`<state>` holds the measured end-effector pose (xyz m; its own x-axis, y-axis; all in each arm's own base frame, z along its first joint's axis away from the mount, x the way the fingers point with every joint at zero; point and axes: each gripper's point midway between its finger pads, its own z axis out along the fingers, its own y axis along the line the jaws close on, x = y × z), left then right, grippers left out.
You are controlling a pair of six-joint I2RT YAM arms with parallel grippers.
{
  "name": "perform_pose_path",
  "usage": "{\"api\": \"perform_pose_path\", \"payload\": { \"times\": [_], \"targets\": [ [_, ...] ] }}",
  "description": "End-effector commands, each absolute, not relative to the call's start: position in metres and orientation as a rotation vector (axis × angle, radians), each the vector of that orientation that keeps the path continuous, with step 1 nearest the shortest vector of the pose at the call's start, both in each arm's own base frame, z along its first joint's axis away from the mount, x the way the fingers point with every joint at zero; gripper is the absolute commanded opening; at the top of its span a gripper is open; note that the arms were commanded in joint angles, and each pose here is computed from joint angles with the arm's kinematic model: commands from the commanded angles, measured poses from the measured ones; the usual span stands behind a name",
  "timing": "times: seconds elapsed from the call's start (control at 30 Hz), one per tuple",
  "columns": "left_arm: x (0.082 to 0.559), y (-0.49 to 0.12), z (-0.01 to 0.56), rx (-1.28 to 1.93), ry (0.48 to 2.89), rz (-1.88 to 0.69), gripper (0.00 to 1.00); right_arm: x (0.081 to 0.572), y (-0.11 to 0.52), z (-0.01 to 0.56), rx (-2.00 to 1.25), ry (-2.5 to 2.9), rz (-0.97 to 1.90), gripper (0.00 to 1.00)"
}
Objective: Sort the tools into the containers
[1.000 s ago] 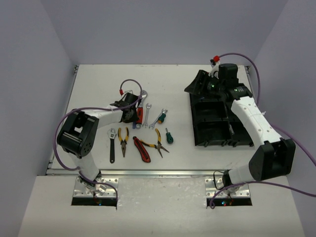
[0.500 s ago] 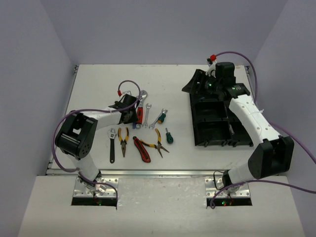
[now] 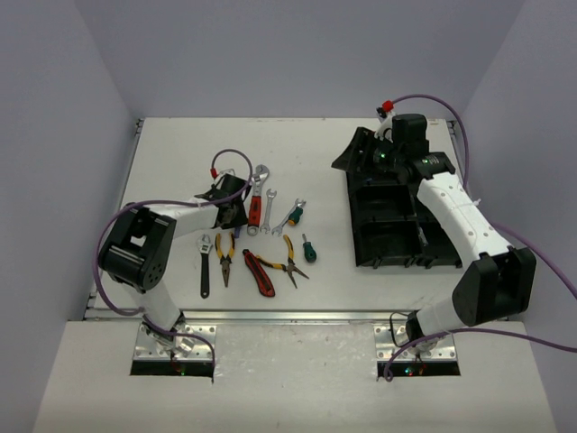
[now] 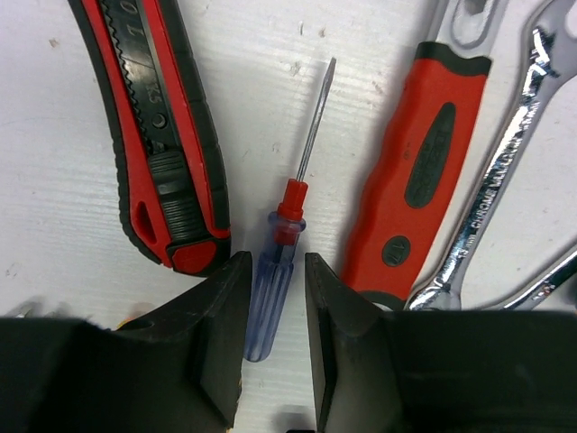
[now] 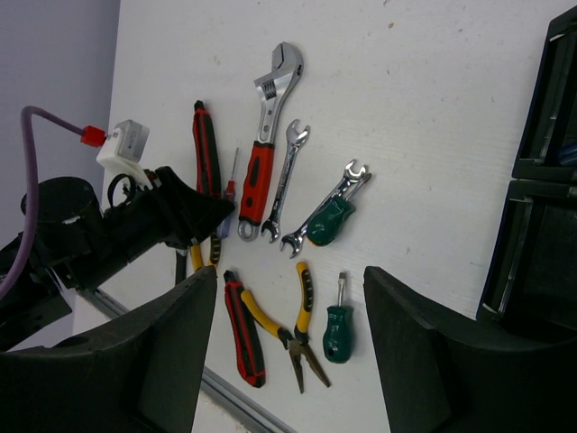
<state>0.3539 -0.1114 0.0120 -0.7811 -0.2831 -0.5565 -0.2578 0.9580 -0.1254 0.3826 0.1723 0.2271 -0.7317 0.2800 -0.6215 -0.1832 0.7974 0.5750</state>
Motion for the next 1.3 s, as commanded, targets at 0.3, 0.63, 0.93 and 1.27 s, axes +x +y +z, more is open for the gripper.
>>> {"api": "perform_pose_path", "payload": {
  "times": [0.3,0.63,0.93,1.27],
  "targets": [
    [0.356,-0.117,-0.023,-0.340,2.617,-0.039,0.20,0.389,0.180,0.248,0.002,2.179,0.835,0.66],
    [0.362,-0.124,0.024,-0.343,2.512,-0.129,0.00,0.366,0.224,0.264,-0.200,2.088,1.222,0.70],
    [0.343,-0.218,0.178,-0.045,2.033,-0.706,0.00,0.351,0.273,0.273,-0.332,1.981,1.419,0.86],
    [0.277,-0.290,0.255,0.307,1.737,-1.253,0.00,0.344,0.313,0.284,-0.367,1.927,1.464,0.59]
  ]
}}
